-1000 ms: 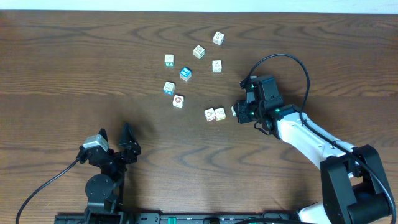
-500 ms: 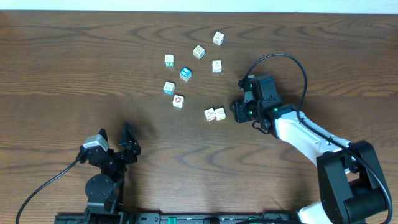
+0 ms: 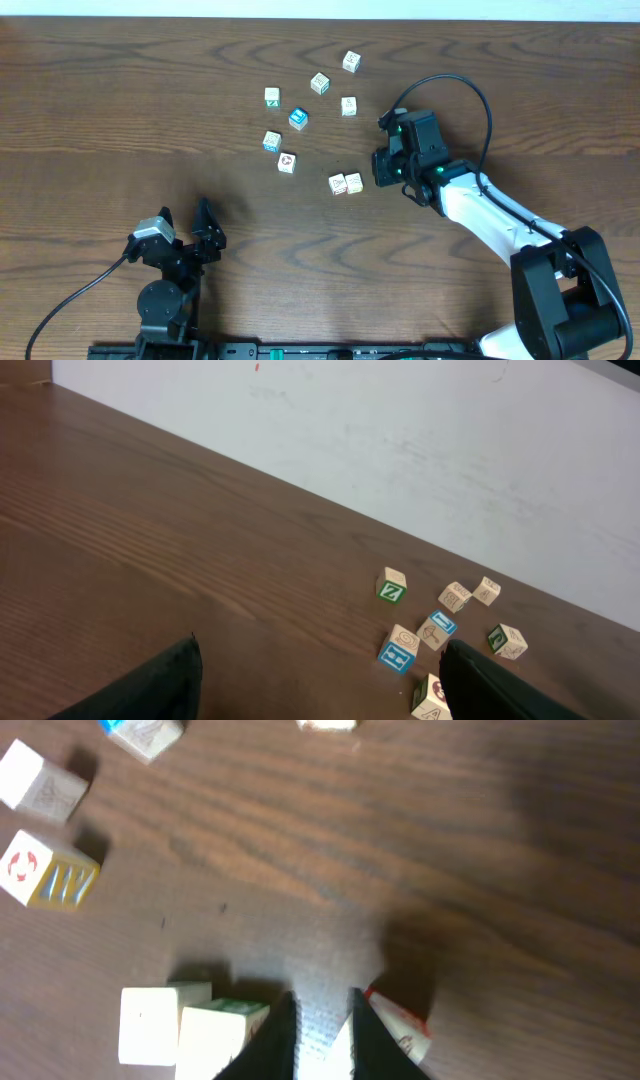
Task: Lift 5 blocks
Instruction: 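Lower the held block onto the table beside the pair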
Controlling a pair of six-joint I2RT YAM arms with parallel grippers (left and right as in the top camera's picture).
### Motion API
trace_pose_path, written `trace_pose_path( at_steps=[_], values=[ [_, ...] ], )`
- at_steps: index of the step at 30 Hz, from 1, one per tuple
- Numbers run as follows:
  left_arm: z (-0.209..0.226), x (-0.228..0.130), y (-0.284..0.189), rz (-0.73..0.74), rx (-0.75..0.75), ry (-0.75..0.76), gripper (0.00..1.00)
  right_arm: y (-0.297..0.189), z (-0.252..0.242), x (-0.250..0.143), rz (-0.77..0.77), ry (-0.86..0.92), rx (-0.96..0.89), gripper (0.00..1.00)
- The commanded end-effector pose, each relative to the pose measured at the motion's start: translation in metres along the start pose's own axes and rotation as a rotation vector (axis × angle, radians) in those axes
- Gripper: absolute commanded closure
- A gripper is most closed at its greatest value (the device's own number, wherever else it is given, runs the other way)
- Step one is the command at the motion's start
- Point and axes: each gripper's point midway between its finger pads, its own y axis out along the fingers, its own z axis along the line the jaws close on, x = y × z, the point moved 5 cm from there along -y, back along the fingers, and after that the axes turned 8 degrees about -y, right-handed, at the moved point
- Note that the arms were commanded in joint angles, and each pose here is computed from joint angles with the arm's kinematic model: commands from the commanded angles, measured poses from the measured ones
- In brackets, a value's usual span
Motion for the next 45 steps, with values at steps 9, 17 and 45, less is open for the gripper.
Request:
trace_pose_path(
  at_steps=[9,17,45],
  values=[
    [0.009,-0.012,0.001,0.041,0.036,0.017,0.23,0.0,-0.023,0.014,-0.021,0.032,-0.109,0.99],
    [0.009,-0.012,0.001,0.041,0.036,0.017,0.23,0.021,-0.03,0.006,0.002,0.037,-0.129,0.99],
    [0.009,-0.012,0.001,0.041,0.036,0.017,0.24,0.037,-0.007,-0.002,0.039,0.012,-0.072,0.99]
  ],
)
